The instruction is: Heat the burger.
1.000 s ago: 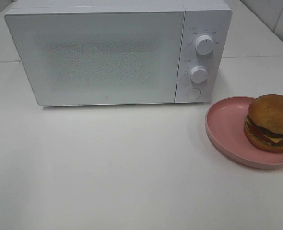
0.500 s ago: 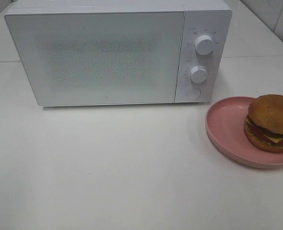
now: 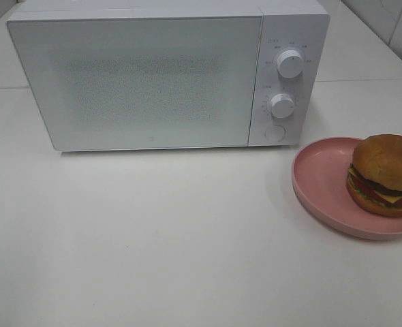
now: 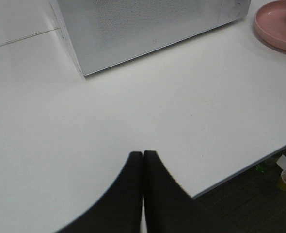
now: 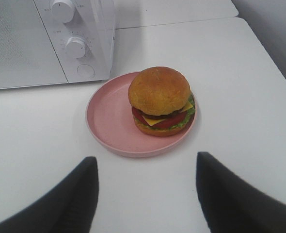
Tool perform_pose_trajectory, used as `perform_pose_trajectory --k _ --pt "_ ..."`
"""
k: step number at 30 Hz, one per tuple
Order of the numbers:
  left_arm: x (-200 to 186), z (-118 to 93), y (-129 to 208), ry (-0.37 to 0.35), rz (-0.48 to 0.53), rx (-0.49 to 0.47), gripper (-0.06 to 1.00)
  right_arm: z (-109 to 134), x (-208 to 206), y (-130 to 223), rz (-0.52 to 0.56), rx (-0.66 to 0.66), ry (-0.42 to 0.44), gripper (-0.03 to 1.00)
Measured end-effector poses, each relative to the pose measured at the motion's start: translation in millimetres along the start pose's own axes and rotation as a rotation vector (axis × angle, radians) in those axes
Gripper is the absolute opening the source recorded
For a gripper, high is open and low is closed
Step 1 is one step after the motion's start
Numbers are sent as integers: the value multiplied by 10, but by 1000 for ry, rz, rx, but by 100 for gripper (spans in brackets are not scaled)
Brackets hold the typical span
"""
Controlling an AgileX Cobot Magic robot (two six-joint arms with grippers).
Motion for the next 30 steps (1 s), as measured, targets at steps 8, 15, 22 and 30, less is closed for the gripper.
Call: perform_pose_trajectory --k 8,15,22,30 --pt "-12 5 3 -129 -8 -59 0 0 0 0 0 0 -1 58" --pt "-13 7 3 -210 -6 -96 0 0 -2 1 3 -28 -51 58" --pt "-13 7 3 -211 -6 -97 0 0 -2 1 3 -28 -52 58" --pt "-13 7 3 -211 -6 -97 0 0 -2 1 3 -28 -52 58"
Point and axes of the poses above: a point on each arm's last joint axis where the gripper is mounted, x pointing out along that axis toward the gripper, z along the wrist's bending axis when the last joint is at zero, y = z × x, the point moved 1 cm from there along x, pointing out along that axis toward the gripper, and after that the axes turned 2 degrees about x, right-handed, at the moved point
